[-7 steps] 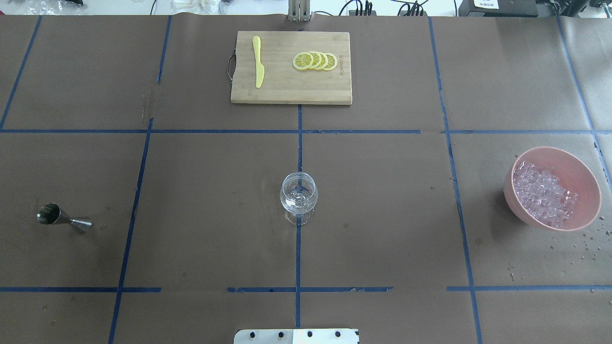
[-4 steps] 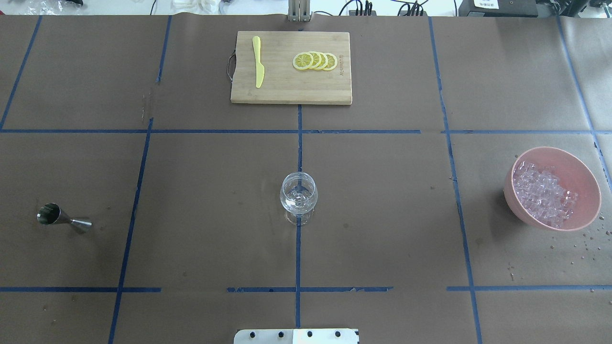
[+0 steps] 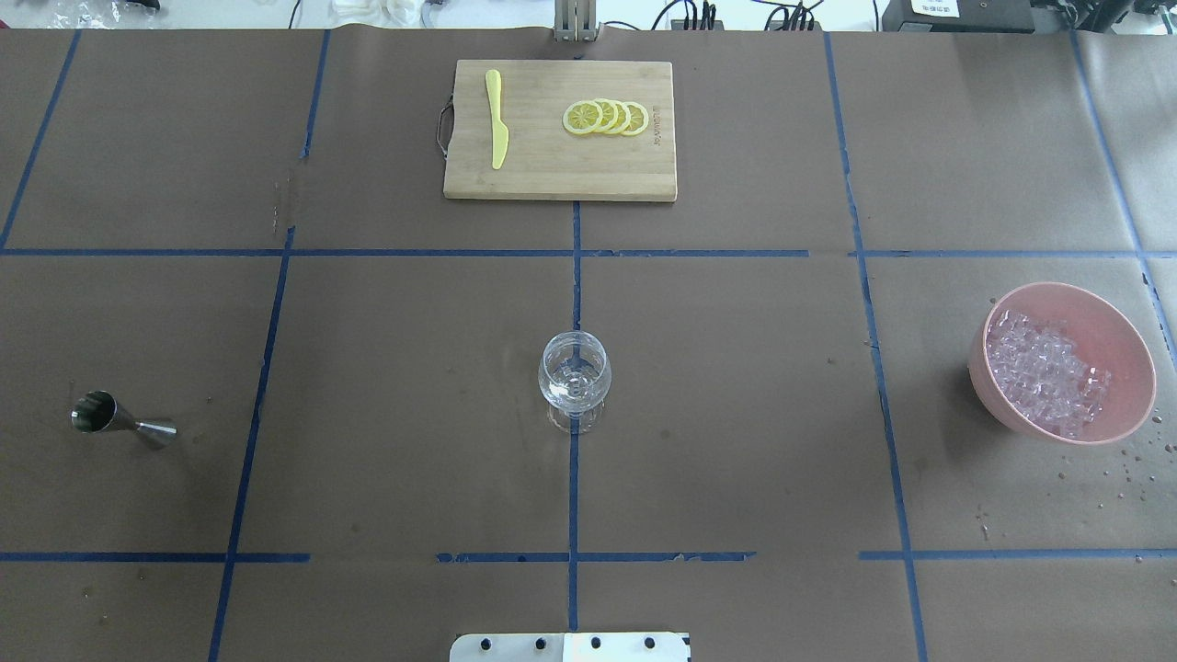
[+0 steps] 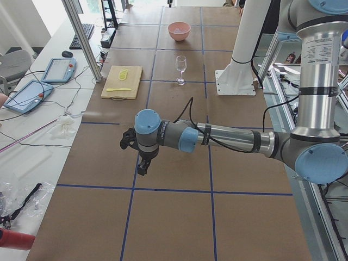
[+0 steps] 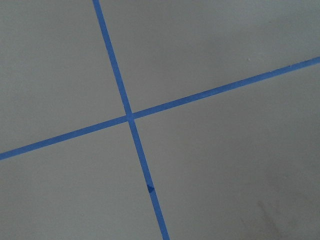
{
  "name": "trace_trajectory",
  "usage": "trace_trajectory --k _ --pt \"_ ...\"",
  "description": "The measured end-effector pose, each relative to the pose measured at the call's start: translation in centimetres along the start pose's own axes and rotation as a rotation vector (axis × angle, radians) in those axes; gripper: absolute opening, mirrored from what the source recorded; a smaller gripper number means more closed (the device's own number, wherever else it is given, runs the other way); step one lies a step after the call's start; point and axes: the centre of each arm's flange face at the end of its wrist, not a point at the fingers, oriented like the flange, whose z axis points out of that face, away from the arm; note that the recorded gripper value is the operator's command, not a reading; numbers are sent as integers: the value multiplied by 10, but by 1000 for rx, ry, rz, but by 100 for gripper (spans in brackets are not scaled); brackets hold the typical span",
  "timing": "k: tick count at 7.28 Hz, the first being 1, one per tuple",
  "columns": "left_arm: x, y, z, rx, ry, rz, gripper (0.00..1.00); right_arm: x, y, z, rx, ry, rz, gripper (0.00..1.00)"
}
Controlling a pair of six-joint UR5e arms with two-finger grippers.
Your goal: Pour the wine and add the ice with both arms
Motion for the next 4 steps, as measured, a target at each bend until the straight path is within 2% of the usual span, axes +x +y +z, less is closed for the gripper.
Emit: trace_trajectory --k 2,4 --pt "16 -11 -6 115 -3 121 97 -5 -1 2 -2 -24 -4 100" --pt "33 -5 15 210 4 188 97 -7 0 2 -3 -52 -5 100"
